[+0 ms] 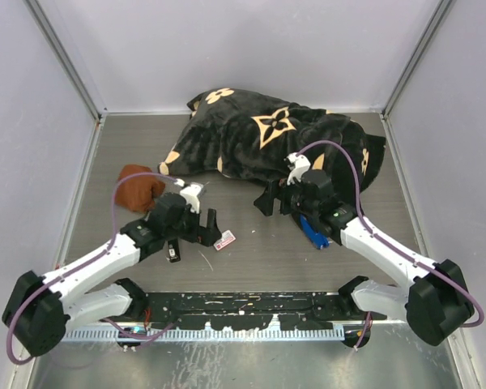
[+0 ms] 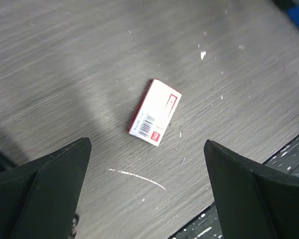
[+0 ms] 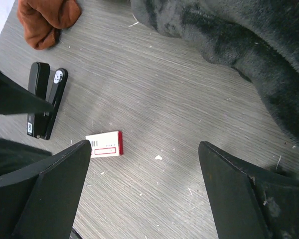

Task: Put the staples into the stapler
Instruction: Pick up the staple box from the center of the board.

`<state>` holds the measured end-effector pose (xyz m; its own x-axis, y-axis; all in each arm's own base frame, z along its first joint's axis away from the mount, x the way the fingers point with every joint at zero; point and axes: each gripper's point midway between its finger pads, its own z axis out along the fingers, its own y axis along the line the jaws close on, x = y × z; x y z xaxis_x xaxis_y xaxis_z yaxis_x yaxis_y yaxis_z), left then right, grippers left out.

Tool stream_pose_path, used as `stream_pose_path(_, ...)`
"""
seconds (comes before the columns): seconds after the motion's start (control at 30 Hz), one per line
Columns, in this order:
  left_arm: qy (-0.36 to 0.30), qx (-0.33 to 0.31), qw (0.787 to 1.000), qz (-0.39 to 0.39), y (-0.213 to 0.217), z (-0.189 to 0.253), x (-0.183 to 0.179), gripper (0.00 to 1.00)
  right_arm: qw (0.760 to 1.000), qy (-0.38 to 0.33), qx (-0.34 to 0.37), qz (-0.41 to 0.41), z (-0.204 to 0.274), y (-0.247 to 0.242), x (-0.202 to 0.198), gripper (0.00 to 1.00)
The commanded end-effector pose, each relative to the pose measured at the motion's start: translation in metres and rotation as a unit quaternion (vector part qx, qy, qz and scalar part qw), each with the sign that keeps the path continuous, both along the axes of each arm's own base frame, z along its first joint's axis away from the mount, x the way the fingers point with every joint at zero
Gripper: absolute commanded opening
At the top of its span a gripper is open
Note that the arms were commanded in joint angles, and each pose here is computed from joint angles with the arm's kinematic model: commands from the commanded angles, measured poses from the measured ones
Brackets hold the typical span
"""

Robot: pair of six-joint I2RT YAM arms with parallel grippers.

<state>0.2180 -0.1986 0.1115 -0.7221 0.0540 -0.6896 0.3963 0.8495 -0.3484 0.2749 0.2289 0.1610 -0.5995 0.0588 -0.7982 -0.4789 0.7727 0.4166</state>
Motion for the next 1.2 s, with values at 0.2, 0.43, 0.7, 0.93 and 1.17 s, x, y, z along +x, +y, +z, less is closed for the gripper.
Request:
stream_pose_path(0.2,-0.147,0.004,0.978,-0.145,-0.057,-0.014,0.026,0.99,0.994,-0.082,0.066,-0.029,0.056,-0.004,0.005,0.96)
stream_pose_path(0.43,-0.142,0.047,0.97,-0.194,-0.071,-0.042,0.02,0.91,0.994,-0.076,0.07,-0.041,0.054,-0.009,0.002,0.96)
stream_pose_path(0.7,-0.131,0.09,0.965,-0.207,-0.07,-0.061,0.016,0.79,0.994,-0.074,0.068,-0.048,0.054,-0.01,0.005,0.96)
stream_pose_path(0.93,-0.113,0.104,0.964,-0.216,-0.072,-0.068,0.013,0.71,0.994,-0.073,0.071,-0.047,0.053,-0.009,0.005,0.96)
stream_pose_path(1.17,-0.109,0.121,0.96,-0.226,-0.075,-0.072,0.007,0.61,0.993,-0.078,0.072,-0.055,0.055,-0.012,0.005,0.96)
